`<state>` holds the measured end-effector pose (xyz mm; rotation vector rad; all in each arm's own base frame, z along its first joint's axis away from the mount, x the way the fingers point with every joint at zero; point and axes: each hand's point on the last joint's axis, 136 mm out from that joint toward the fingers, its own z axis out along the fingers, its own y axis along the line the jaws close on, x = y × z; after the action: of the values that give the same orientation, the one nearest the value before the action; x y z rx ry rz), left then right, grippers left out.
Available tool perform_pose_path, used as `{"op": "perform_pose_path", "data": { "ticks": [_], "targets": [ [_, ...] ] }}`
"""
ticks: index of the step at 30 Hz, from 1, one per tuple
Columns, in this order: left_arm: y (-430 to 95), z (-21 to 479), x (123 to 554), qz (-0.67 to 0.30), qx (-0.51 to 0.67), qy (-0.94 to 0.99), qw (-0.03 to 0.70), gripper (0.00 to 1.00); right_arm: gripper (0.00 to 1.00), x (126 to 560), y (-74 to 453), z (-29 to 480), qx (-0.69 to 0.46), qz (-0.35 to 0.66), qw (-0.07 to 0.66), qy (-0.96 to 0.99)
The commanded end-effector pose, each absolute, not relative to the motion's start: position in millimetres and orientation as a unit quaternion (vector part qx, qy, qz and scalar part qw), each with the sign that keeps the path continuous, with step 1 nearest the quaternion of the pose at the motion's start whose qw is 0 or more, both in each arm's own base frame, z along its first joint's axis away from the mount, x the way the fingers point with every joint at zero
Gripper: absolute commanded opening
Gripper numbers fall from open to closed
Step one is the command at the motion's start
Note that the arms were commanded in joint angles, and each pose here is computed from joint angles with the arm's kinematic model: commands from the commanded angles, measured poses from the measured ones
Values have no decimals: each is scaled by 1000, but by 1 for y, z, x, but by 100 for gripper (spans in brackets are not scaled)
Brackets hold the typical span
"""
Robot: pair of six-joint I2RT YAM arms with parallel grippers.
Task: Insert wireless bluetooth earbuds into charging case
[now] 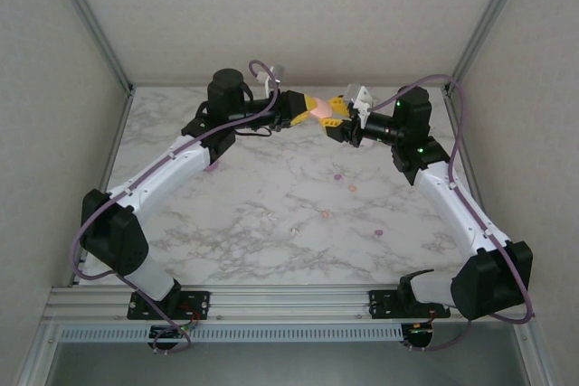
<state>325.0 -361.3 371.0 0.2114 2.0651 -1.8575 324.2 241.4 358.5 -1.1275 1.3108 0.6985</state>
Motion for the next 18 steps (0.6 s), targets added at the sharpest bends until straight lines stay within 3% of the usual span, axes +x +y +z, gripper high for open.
{"op": "perform_pose_path", "data": {
  "ticks": [1, 5, 6, 9, 14, 18],
  "targets": [
    [-358, 388, 321, -659, 99, 718, 201, 23, 36, 321, 247, 375, -489, 305, 606, 548],
    [-350, 388, 320, -629, 121, 726, 249, 58, 34, 315, 250, 372, -495, 338, 571, 560],
    [-345, 386, 320, -610, 137, 731, 273, 62, 34, 312, 252, 370, -497, 351, 558, 564],
    [-326, 381, 318, -530, 193, 739, 368, 66, 34, 304, 256, 366, -498, 391, 512, 580],
    [-307, 368, 286, -412, 397, 630, 525, 71, 34, 291, 262, 365, -502, 448, 458, 580],
    [-309, 357, 277, -381, 476, 587, 532, 70, 34, 284, 266, 364, -512, 454, 447, 577]
  ]
}}
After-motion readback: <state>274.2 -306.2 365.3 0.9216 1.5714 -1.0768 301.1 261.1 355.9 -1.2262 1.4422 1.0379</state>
